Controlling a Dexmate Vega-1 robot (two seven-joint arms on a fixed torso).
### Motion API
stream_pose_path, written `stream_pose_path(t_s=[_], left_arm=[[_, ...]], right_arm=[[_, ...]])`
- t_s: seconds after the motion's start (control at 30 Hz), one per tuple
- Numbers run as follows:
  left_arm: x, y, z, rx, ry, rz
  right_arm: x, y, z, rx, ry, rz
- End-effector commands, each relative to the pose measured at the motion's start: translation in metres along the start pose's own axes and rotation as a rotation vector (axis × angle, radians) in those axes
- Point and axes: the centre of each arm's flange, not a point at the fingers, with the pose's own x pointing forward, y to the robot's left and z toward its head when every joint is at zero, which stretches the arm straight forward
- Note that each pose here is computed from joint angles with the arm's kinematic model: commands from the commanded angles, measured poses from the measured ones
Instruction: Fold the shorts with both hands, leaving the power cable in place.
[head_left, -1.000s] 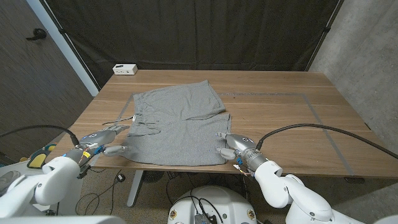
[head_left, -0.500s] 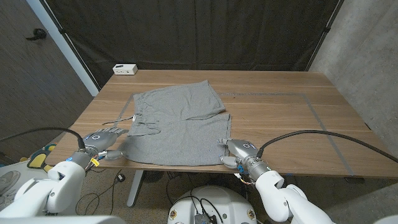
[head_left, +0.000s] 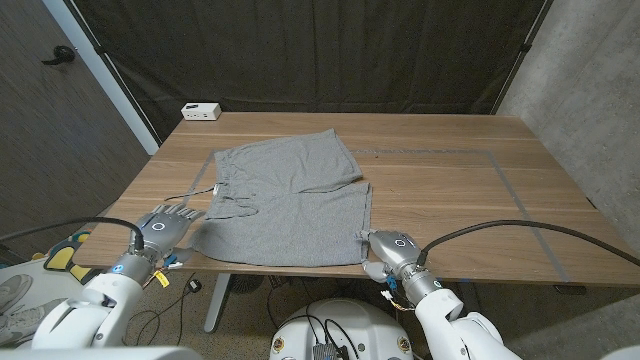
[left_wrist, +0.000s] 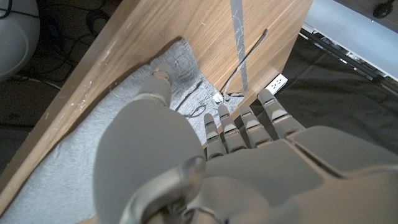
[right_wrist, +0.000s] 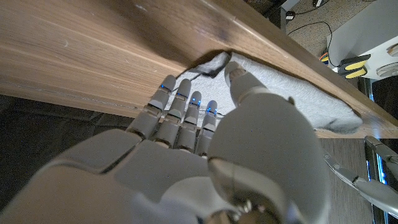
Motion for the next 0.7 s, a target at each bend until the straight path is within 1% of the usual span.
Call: stream_pose_path(t_s=[0.03,0.13,0.17,0.23,0.3,0.33,0.4,0.43,0.57,0.7], left_arm=[[-0.007,-0.009,0.01,0.154,0.005,0.066],[-0.007,-0.011,0.011,0.176,0.007,0.072],[-0.007,-0.012,0.011,0.203,0.013,0.082],[-0.007,-0.014,0.01,0.221,0.02,0.089],[-0.006,-0.017,0.01,0.245,0.027,0.114],[-0.006,-0.018,0.01,0.258,0.032,0.113],[-0.005,-0.02,0.008,0.259,0.036,0.113],[-0.004,-0.022,0.008,0.261,0.038,0.113],[-0.002,-0.026,0.006,0.268,0.044,0.128],[0.0,-0.031,0.005,0.27,0.049,0.141]], right_arm=[[-0.008,0.006,0.0,-0.05,0.0,-0.007],[-0.007,0.008,-0.001,-0.054,0.002,0.006],[-0.007,0.009,-0.001,-0.052,-0.001,0.016],[-0.007,0.01,-0.002,-0.035,-0.004,0.0],[-0.005,0.011,0.0,-0.044,-0.008,-0.015],[-0.002,0.013,0.0,-0.023,-0.019,-0.003],[0.0,0.015,0.002,-0.023,-0.038,0.001],[0.001,0.016,0.002,-0.027,-0.041,0.019],[0.003,0.014,0.002,-0.005,-0.046,-0.002],[0.008,0.014,0.003,0.007,-0.064,0.004]])
